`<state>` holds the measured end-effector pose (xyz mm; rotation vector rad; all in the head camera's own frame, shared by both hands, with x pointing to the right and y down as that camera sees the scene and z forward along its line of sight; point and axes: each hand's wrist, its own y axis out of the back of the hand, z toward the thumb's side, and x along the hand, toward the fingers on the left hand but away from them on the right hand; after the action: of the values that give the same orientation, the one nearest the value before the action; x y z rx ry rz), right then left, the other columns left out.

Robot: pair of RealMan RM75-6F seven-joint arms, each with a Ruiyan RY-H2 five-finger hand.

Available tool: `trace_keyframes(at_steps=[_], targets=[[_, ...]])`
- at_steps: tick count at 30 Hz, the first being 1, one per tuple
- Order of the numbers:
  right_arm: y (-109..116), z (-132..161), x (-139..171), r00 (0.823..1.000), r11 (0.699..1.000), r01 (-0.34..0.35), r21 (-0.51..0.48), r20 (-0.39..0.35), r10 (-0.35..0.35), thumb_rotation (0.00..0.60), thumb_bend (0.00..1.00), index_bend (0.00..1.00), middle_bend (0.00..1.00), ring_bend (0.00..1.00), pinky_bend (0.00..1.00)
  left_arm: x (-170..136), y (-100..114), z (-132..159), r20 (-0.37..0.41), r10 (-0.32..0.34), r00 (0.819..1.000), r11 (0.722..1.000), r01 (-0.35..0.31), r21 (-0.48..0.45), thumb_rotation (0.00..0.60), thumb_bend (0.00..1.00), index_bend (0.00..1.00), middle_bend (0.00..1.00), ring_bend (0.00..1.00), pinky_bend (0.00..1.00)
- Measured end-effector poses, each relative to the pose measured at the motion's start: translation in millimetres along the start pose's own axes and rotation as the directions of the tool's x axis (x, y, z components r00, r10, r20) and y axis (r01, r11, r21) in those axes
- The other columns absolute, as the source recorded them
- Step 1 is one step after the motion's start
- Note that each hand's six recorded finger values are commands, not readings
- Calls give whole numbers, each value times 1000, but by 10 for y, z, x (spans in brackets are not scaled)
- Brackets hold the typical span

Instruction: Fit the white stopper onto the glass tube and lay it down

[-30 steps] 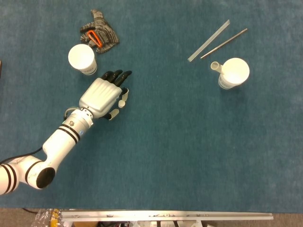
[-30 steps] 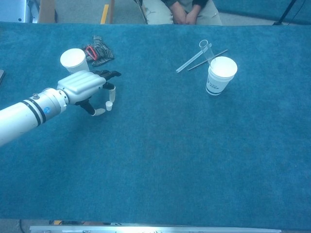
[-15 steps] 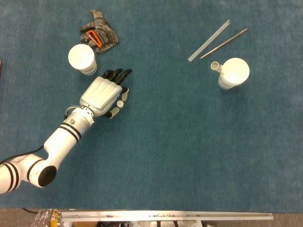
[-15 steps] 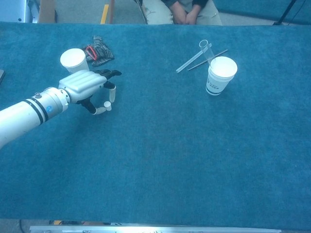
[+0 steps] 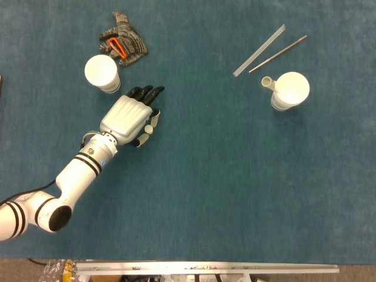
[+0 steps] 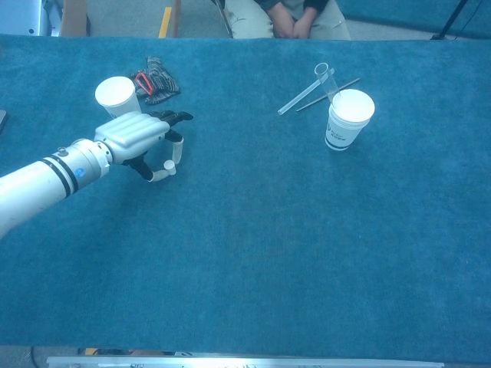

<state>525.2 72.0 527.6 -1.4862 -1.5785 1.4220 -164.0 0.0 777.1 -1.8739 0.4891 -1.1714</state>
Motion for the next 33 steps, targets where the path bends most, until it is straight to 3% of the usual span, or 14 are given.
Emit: trace_keyframes(at_steps=[18, 23, 33], targets=[[-24, 18, -33, 1000, 1000, -8, 6, -5, 8, 600, 323, 230, 135, 36, 177, -12, 76, -21, -1, 30, 1000, 997, -30, -75, 600, 307, 530, 82, 0, 0], [-64, 98, -104, 999, 999, -21, 29, -36, 22, 600, 325, 242, 135, 36, 177, -109, 257, -110, -12, 58, 998, 992, -59, -109, 600, 308, 531, 90, 0, 0], [-256, 469, -381, 986, 993, -66, 100, -149, 80, 600, 343, 394, 189, 36, 181, -512, 754, -307, -43, 130, 991, 982, -135, -132, 600, 319, 533, 91, 0, 0]])
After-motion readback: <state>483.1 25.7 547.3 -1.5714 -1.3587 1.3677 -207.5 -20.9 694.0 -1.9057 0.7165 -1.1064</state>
